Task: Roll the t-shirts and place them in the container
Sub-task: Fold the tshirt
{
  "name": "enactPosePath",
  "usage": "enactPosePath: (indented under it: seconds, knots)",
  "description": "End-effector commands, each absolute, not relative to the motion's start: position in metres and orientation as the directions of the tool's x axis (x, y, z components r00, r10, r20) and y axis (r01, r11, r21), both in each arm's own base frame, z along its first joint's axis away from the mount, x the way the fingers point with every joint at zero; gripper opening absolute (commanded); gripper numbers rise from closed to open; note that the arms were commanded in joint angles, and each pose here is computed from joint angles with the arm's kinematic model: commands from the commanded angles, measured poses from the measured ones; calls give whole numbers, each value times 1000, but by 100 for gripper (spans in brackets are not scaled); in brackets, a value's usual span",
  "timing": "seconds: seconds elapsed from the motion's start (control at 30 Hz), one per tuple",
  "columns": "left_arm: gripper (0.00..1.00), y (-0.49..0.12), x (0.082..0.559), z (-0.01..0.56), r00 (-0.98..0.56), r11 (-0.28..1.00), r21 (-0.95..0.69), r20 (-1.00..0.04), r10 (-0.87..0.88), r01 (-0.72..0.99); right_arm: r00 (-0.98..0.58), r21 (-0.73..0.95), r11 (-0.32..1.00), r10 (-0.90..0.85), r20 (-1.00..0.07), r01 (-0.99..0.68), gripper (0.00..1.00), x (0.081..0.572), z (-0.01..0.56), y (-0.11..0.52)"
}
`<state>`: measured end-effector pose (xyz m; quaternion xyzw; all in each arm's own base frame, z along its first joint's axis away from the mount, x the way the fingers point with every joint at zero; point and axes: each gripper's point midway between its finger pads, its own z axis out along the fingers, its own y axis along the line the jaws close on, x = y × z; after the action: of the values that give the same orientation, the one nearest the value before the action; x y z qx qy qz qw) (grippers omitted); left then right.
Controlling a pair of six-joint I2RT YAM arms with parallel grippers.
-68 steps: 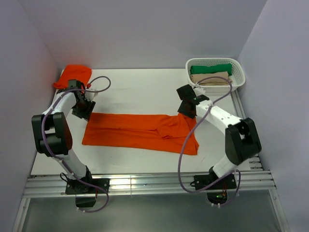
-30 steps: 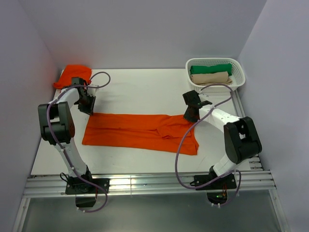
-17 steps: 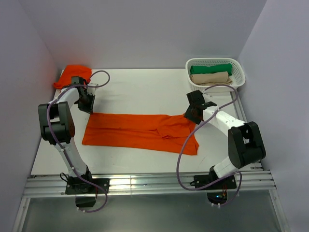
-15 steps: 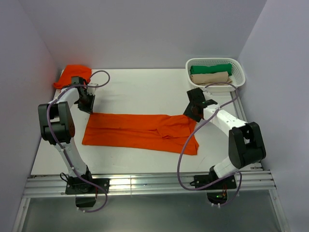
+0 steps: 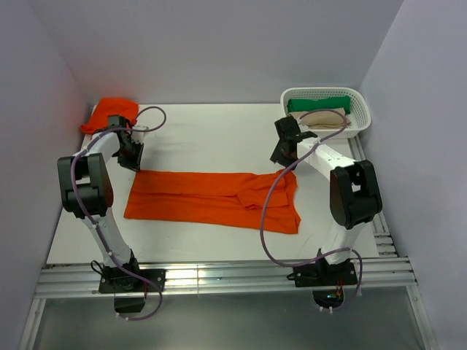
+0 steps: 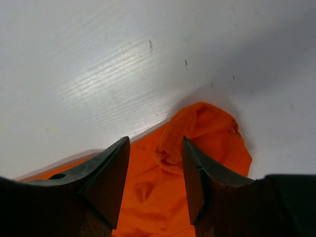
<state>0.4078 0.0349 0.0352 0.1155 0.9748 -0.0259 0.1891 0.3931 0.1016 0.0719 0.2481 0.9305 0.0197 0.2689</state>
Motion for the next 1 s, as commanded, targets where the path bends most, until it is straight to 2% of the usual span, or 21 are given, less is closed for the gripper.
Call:
enactPosePath:
  seconds: [0.0,0.47,0.5,0.57,0.6,0.63,0.77,0.97]
  knots:
    - [20,36,417,52,-880,968,6,-417,229,249,-745,155,882,461,-483,446,54,391,73,98]
    - [20,36,416,44,-887,970,-1,-404,224,245,-782,117,889,447,-435,443,47,380,39,97]
    - [20,36,416,44,-887,969,0,-404,225,246,-779,117,887,449,-437,446,38,380,40,97]
    - [18,36,416,45,-886,970,4,-405,226,245,-776,112,886,450,-443,450,28,380,40,96]
    - [17,37,416,44,-887,970,4,-404,224,243,-772,108,884,452,-447,455,20,380,40,94]
    - [13,36,416,44,-887,970,3,-402,225,245,-767,106,881,456,-451,461,17,380,42,92]
    - [0,38,417,44,-888,972,7,-405,217,234,-727,127,857,494,-476,499,8,379,48,83]
    - [0,40,419,44,-888,974,22,-408,213,224,-642,184,806,566,-518,563,3,374,56,62]
